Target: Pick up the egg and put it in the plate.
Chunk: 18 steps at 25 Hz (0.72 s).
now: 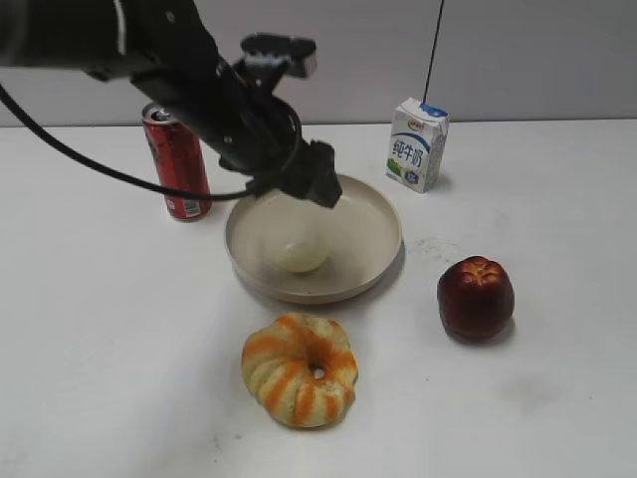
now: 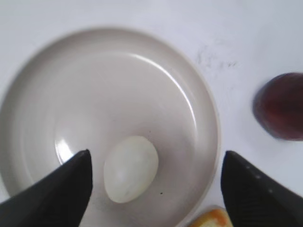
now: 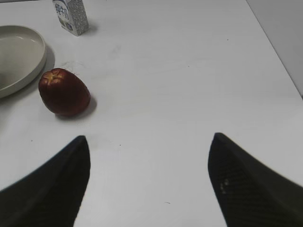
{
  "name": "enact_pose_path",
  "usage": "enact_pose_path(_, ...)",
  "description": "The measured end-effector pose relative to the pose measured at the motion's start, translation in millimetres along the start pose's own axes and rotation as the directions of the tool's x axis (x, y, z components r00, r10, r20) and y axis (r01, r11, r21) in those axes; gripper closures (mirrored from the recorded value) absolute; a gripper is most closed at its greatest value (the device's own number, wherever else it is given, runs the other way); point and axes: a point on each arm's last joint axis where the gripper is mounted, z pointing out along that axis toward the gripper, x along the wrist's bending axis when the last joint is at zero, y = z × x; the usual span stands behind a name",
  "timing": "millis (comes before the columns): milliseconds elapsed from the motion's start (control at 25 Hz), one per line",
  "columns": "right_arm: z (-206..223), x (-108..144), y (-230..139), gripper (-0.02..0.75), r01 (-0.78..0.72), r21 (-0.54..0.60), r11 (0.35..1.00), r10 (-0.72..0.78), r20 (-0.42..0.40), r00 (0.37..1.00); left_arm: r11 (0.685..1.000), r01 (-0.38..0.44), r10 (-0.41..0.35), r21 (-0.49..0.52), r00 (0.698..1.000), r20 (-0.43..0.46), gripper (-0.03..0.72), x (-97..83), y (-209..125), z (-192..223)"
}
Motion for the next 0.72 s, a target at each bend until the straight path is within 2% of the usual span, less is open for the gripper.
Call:
enact_pose_path(160, 0, 0, 0, 0.151, 0.0, 0.0, 1.0, 0.0, 0.0, 1.0, 0.999, -0.018, 0.017, -0.045, 1.0, -0.012, 0.032, -9.1, 11, -62)
enact_pose_path(320, 0, 0, 0, 0.151, 0.0, 0.0, 1.0, 0.0, 0.0, 1.0, 1.0, -0.008, 0.01, 0.028, 0.997, -0.082, 0.032, -6.8, 2, -113)
enact_pose_path(520, 0, 0, 0, 0.151, 0.0, 0.0, 1.0, 0.0, 0.0, 1.0, 0.982, 0.075, -0.033, 0.171, 0.971, -0.238, 0.032, 9.7, -20, -162)
enact_pose_path(600, 0, 0, 0, 0.151, 0.0, 0.0, 1.0, 0.0, 0.0, 1.0, 0.973, 0.115, -0.054, 0.201, 0.957, -0.283, 0.032, 15.4, -28, -178)
enact_pose_path(720, 0, 0, 0, 0.151, 0.0, 0.0, 1.0, 0.0, 0.0, 1.0, 0.965, 0.18, -0.108, 0.192, 0.937, -0.333, 0.036, 24.4, -40, -196)
